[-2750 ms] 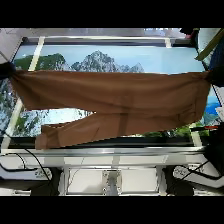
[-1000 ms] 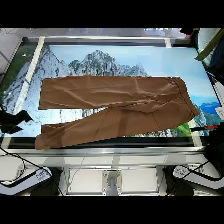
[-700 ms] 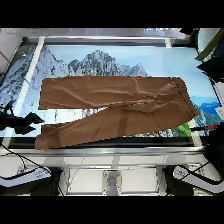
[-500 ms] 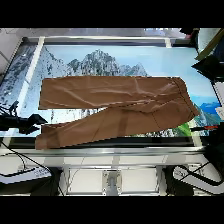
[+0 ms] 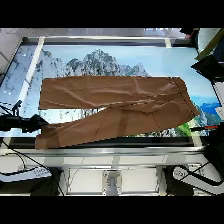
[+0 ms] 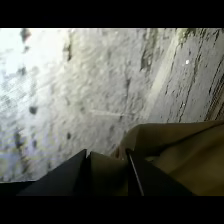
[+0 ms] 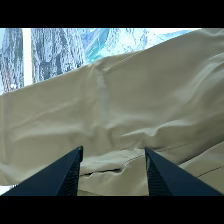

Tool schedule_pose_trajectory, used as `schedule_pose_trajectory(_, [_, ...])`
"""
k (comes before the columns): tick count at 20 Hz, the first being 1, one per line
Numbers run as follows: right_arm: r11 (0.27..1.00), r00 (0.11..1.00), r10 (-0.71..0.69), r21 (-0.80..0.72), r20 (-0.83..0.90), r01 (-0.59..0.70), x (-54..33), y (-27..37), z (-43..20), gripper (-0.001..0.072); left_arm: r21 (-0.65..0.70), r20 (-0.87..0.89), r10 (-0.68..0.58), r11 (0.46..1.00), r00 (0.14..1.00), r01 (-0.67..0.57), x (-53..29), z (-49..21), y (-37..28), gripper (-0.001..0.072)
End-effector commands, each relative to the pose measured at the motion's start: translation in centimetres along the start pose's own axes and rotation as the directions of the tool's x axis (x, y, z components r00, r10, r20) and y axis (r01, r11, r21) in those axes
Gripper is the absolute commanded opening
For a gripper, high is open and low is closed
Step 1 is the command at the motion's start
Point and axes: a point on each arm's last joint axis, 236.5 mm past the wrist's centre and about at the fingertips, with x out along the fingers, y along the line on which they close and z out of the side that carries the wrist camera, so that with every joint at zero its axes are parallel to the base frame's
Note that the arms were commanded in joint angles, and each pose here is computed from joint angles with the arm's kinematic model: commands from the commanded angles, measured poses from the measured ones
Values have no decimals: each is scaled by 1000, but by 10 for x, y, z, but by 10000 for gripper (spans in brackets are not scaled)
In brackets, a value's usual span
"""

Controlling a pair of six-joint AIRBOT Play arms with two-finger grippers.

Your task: Fold the clothes and pants, and hang the long-sleeved shirts on hangers.

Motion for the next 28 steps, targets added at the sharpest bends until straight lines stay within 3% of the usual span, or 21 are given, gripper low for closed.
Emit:
schedule_pose_trajectory(1, [1000, 1000, -1, 0, 0, 1, 0, 0, 0, 449, 10, -19, -20, 1000, 1000, 20, 1, -4, -6, 143])
schedule_pose_trajectory(2, [1000, 1000, -1, 0, 0, 1, 0, 0, 0, 449, 13, -18, -20, 1000, 1000, 20, 1, -4, -6, 16])
schedule_pose_trajectory(8, [1000, 1000, -1, 1, 0, 1, 0, 0, 0, 449, 27, 84, 24, 999, 996, -27, -24, 34, -4, 10])
schedule_pose_trajectory(12, [1000, 1000, 0, 20, 1, 0, 0, 0, 0, 449, -9, 299, 145, 989, 943, -149, -70, 102, 10, 9])
schedule_pose_trajectory(15, [1000, 1000, 1, 21, 1, -1, 0, 1, 0, 448, -62, 369, 240, 970, 898, -234, -94, 124, 27, 9])
schedule_pose_trajectory(20, [999, 1000, -30, 13, 3, 30, -1, -7, 1, 448, -69, 428, 209, 978, 880, -199, -91, 144, 7, 25])
schedule_pose_trajectory(21, [998, 998, -59, 2, -5, 59, -2, -13, -2, 448, -53, 427, 197, 980, 883, -193, -87, 146, -1, 243])
schedule_pose_trajectory(22, [995, 995, -95, -12, -11, 95, -5, -20, -4, 448, -39, 429, 192, 980, 883, -194, -87, 148, -7, 678])
schedule_pose_trajectory(25, [966, 967, -253, -69, -24, 251, -31, -51, -13, 450, -56, 412, 184, 983, 892, -177, -111, 140, -9, 700])
schedule_pose_trajectory(28, [933, 928, -360, -44, -94, 357, -64, -93, -48, 451, -255, 280, 281, 944, 918, -211, -131, 85, 36, 700])
